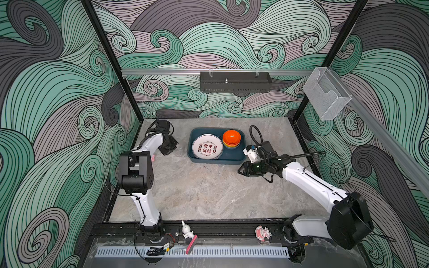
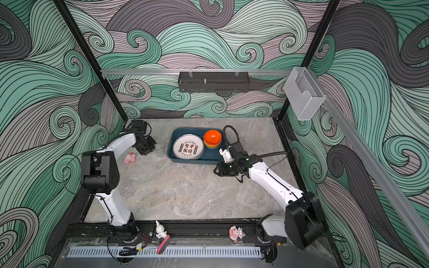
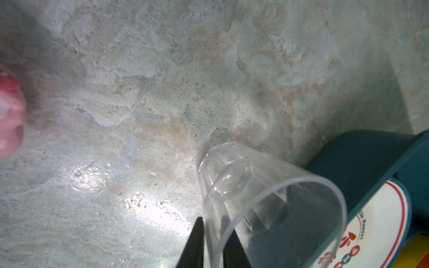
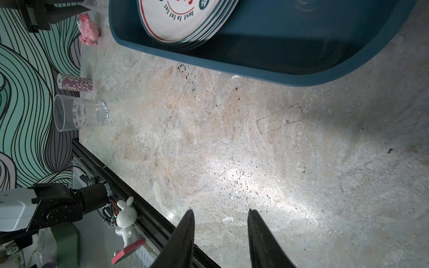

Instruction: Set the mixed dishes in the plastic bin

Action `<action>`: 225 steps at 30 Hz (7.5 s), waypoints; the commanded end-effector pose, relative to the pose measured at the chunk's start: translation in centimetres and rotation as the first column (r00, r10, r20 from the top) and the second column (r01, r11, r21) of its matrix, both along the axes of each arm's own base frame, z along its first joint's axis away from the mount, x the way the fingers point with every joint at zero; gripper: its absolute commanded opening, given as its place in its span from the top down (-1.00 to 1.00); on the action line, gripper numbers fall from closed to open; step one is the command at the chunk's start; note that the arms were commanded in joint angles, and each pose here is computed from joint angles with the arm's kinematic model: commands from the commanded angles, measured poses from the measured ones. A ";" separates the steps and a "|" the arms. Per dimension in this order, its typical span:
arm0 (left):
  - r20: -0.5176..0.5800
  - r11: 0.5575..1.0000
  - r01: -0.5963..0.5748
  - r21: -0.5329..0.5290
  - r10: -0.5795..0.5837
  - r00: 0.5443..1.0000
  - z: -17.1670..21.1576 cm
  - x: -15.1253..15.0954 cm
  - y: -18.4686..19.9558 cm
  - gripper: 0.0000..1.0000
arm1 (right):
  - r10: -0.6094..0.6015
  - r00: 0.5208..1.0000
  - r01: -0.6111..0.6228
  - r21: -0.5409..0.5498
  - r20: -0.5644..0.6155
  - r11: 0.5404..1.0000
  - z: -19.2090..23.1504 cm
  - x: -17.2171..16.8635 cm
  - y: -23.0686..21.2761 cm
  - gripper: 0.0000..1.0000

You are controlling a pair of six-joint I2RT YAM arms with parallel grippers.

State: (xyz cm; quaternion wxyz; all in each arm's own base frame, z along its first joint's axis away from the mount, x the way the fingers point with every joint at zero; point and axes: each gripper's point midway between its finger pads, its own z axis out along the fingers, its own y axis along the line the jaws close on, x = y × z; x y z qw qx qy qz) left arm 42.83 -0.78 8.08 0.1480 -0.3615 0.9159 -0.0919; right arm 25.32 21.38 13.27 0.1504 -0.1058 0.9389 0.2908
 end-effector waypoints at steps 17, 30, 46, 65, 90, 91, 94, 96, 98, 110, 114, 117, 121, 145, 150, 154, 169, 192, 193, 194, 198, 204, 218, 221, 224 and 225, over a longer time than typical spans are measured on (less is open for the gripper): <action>0.125 0.998 0.066 -0.015 -0.063 0.990 7.1 -2.7 -0.2 1.00 | -0.031 0.998 0.031 0.009 0.052 0.999 2.6 0.7 -0.1 0.20; 0.242 0.958 0.255 -0.132 -0.218 0.946 11.3 -5.8 -4.8 1.00 | -0.055 0.994 0.052 0.031 0.094 0.998 7.9 3.3 1.1 0.19; 0.234 0.839 0.532 -0.114 -0.498 0.835 12.1 -10.8 -14.0 1.00 | 0.045 0.993 -0.042 -0.022 0.108 0.999 11.6 3.5 5.6 0.08; 0.181 0.752 0.656 -0.074 -0.636 0.750 10.6 -12.5 -20.3 1.00 | 0.110 0.992 -0.101 -0.123 0.065 0.987 10.0 4.5 10.7 0.14; 0.223 0.743 0.667 -0.060 -0.641 0.734 12.7 -12.4 -21.2 0.88 | 0.114 0.993 -0.107 -0.238 0.014 0.965 5.8 5.4 11.1 0.78; 0.226 0.744 0.666 -0.060 -0.640 0.735 12.8 -12.3 -21.2 0.87 | 0.114 0.993 -0.107 -0.242 0.017 0.964 5.8 5.4 11.0 0.82; 0.239 0.746 0.663 -0.063 -0.634 0.736 13.4 -12.3 -21.3 0.80 | 0.103 0.994 -0.091 -0.260 0.032 0.961 5.8 5.6 10.5 0.91; 0.249 0.747 0.662 -0.062 -0.631 0.735 13.7 -12.3 -21.2 0.74 | 0.097 0.994 -0.081 -0.274 0.043 0.958 5.8 5.7 10.2 0.96; 0.261 0.747 0.662 -0.061 -0.628 0.733 14.2 -12.4 -21.2 0.68 | 0.091 0.994 -0.072 -0.289 0.054 0.955 5.8 5.9 9.8 1.00; 0.291 0.765 0.642 -0.052 -0.604 0.743 14.6 -12.4 -20.8 0.35 | 0.044 0.994 -0.011 -0.318 0.097 0.948 6.4 7.2 7.3 1.00; 0.319 0.774 0.632 -0.042 -0.589 0.743 15.3 -13.0 -20.1 0.28 | 0.012 0.994 0.022 -0.321 0.105 0.947 6.7 7.9 6.1 1.00; 0.331 0.787 0.616 -0.030 -0.574 0.749 15.2 -13.2 -19.6 0.21 | -0.015 0.993 0.051 -0.320 0.116 0.946 7.0 8.7 5.0 1.00; 0.361 0.801 0.598 -0.016 -0.553 0.751 15.1 -13.5 -18.9 0.12 | -0.057 0.990 0.095 -0.319 0.127 0.943 7.4 9.8 3.5 1.00; 0.313 0.832 0.553 -0.045 -0.514 0.799 12.8 -15.7 -16.5 0.05 | -0.243 0.968 0.249 -0.391 0.064 0.886 2.5 14.9 -2.5 1.00; 0.304 0.835 0.548 -0.050 -0.510 0.805 12.4 -15.9 -16.3 0.05 | -0.249 0.967 0.246 -0.413 0.046 0.877 1.1 15.2 -2.7 1.00; 0.303 0.838 0.543 -0.051 -0.505 0.808 12.3 -16.1 -16.1 0.05 | -0.253 0.967 0.239 -0.433 0.026 0.869 -0.3 15.2 -2.8 1.00; 0.285 0.848 0.527 -0.054 -0.493 0.822 11.6 -16.4 -15.5 0.05 | -0.267 0.964 0.233 -0.471 -0.005 0.850 -3.5 15.7 -3.0 1.00; 0.266 0.864 0.499 -0.070 -0.466 0.844 10.8 -16.9 -14.8 0.05 | -0.272 0.961 0.218 -0.490 -0.042 0.844 -5.4 15.4 -3.0 0.68; 0.266 0.864 0.498 -0.071 -0.465 0.844 10.8 -17.0 -14.8 0.05 | -0.273 0.961 0.220 -0.489 -0.040 0.844 -5.3 15.4 -3.1 0.63; 0.268 0.864 0.498 -0.071 -0.464 0.844 10.8 -17.0 -14.8 0.05 | -0.274 0.961 0.224 -0.484 -0.034 0.846 -5.0 15.4 -3.0 0.59; 0.273 0.869 0.491 -0.065 -0.458 0.846 11.0 -17.3 -14.5 0.05 | -0.270 0.963 0.233 -0.461 -0.016 0.856 -3.6 15.4 -2.9 0.55; 0.270 0.879 0.476 -0.038 -0.449 0.852 11.3 -17.9 -13.4 0.04 | -0.267 0.963 0.252 -0.434 0.026 0.865 -1.1 14.9 -3.0 0.46; 0.148 0.964 0.258 0.057 -0.264 0.953 10.1 -20.6 -6.7 -0.22 | -0.240 0.964 0.265 -0.291 0.117 0.920 4.8 12.0 -2.5 0.39; 0.117 0.990 0.134 0.049 -0.139 0.983 9.2 -21.4 -4.3 -0.28 | -0.230 0.966 0.254 -0.257 0.122 0.932 5.2 10.9 -2.0 0.39; 0.063 0.998 -0.017 0.066 0.013 0.998 8.4 -22.8 -1.5 -0.35 | -0.216 0.969 0.238 -0.236 0.115 0.942 5.2 9.7 -1.5 0.38; 0.048 0.994 -0.072 0.080 0.068 0.997 8.2 -23.4 -0.6 -0.37 | -0.210 0.971 0.232 -0.229 0.116 0.945 5.2 9.4 -1.3 0.38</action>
